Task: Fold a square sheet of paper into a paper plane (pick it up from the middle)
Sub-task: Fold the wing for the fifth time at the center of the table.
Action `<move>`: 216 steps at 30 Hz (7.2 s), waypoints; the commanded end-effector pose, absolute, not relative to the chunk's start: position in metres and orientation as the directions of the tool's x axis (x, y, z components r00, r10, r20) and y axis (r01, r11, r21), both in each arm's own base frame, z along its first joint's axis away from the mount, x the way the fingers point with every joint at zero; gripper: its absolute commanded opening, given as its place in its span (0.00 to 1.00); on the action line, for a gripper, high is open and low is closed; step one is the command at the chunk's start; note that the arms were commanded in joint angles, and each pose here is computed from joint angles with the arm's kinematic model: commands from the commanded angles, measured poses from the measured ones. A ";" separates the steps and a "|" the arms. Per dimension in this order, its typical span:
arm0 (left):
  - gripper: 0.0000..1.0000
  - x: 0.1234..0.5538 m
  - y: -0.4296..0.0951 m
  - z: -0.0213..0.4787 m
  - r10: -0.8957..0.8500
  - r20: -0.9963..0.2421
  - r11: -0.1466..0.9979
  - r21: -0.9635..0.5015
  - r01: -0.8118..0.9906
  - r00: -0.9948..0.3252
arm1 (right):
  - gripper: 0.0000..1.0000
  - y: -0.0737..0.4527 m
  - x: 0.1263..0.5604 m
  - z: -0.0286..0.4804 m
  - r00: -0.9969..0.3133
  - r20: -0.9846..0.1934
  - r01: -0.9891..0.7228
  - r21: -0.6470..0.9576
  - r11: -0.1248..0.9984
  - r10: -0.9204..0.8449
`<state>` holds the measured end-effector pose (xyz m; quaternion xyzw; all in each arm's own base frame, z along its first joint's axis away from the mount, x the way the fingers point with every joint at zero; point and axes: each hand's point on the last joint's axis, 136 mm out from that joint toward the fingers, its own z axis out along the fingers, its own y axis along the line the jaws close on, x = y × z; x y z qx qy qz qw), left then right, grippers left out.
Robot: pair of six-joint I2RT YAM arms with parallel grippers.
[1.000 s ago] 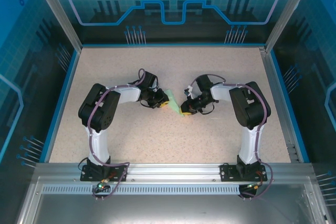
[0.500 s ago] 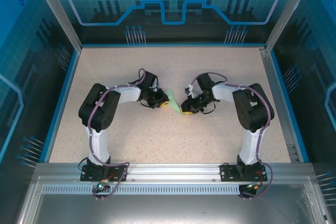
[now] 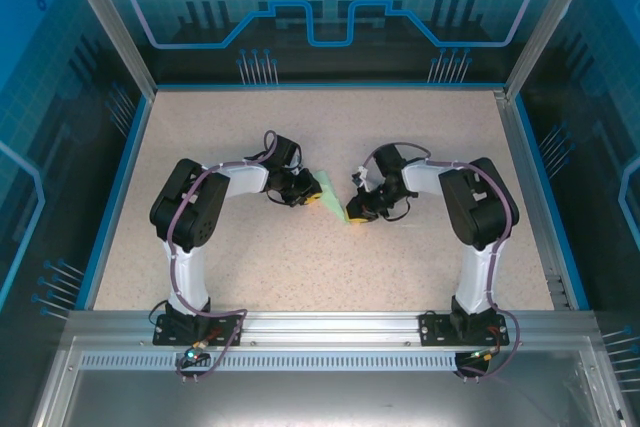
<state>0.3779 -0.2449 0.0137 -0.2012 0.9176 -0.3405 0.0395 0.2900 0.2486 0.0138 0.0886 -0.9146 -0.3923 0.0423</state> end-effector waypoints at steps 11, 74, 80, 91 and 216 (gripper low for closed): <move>0.15 0.361 -0.229 -0.022 -0.433 0.117 0.740 -0.520 -0.427 -0.894 | 0.14 0.245 0.267 0.015 -0.969 0.067 -0.124 0.704 0.700 -0.239; 0.14 0.359 -0.228 -0.026 -0.425 0.130 0.751 -0.502 -0.429 -0.896 | 0.17 0.280 0.293 -0.001 -0.953 0.047 -0.201 0.644 0.739 -0.301; 0.14 0.358 -0.226 -0.027 -0.430 0.131 0.753 -0.494 -0.435 -0.893 | 0.17 0.273 0.285 -0.006 -0.953 0.068 -0.186 0.642 0.743 -0.297; 0.14 0.357 -0.223 -0.030 -0.437 0.134 0.765 -0.465 -0.445 -0.890 | 0.16 0.256 0.262 -0.006 -0.950 0.097 -0.170 0.638 0.751 -0.298; 0.15 0.379 -0.285 0.053 -0.238 -0.028 0.610 -0.783 -0.127 -0.971 | 0.03 0.245 0.304 -0.017 -0.993 -0.033 -0.116 0.505 0.855 -0.115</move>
